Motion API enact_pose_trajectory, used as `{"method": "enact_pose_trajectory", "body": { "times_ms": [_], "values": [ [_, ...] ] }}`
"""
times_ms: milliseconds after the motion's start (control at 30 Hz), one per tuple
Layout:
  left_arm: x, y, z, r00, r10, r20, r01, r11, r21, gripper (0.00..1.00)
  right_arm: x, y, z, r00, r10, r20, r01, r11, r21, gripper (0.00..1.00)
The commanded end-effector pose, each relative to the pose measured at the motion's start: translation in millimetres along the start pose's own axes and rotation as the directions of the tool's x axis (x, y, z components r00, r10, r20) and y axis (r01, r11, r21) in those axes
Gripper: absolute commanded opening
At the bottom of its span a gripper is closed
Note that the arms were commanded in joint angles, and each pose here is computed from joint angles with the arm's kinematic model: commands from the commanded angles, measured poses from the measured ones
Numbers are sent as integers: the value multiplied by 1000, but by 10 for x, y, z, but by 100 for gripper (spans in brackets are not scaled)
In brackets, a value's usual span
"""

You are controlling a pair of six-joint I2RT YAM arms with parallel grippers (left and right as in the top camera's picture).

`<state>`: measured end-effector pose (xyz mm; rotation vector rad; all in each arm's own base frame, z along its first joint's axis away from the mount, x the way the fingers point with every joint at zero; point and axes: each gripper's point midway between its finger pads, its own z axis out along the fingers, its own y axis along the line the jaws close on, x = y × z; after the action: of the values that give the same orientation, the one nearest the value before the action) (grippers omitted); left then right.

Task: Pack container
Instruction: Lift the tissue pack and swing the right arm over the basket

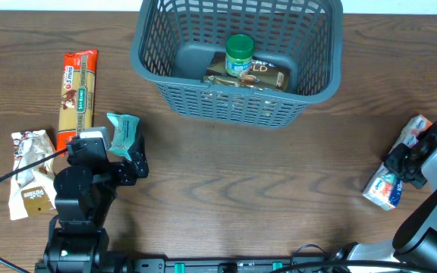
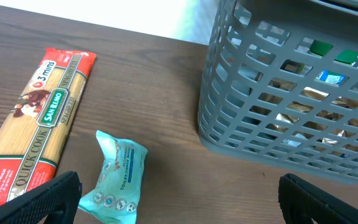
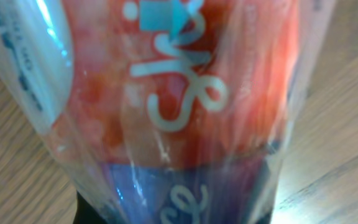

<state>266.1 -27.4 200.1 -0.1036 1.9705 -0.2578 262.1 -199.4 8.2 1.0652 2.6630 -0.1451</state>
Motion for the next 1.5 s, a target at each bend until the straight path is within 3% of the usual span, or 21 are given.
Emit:
{"method": "enact_pose_trajectory", "body": {
  "times_ms": [0,200,400,667,833,933,1100,1167,1300,1467],
  "values": [
    [-128,-32,-41,1000,-5,30,5,1000,5,98,-23,262,-43,999,-47,-15,46,997,-68,1],
    [-128,-32,-41,1000,-5,30,5,1000,5,98,-350,591,-477,991,-118,68,124,987,-100,1],
    [-128,-32,-41,1000,-5,30,4,1000,5,98,-808,952,-1246,959,-165,230,200,970,-139,1],
    [-128,-32,-41,1000,-5,29,5,1000,5,98,-1288,1454,-2568,843,-210,495,337,924,-183,1],
    [-128,-32,-41,1000,-5,29,5,1000,5,98,-1351,1962,-3458,645,-330,690,565,813,-140,1],
    [-128,-32,-41,1000,-5,29,5,1000,5,98,-1067,2456,-3903,356,-503,787,818,575,-2,1],
    [-128,-32,-41,1000,-5,29,5,1000,5,98,-552,3033,-4291,-11,-571,821,938,280,207,1],
    [-128,-32,-41,1000,-5,29,5,1000,5,98,-366,3232,-4343,-123,-567,815,945,182,270,1],
    [-128,-32,-41,1000,-5,29,5,1000,5,99,-101,3650,-4285,-256,-540,802,941,51,334,1],
    [-128,-32,-41,1000,-5,29,5,1000,5,98,147,4069,-3839,-334,-546,768,938,-116,325,1]
  ]
}}
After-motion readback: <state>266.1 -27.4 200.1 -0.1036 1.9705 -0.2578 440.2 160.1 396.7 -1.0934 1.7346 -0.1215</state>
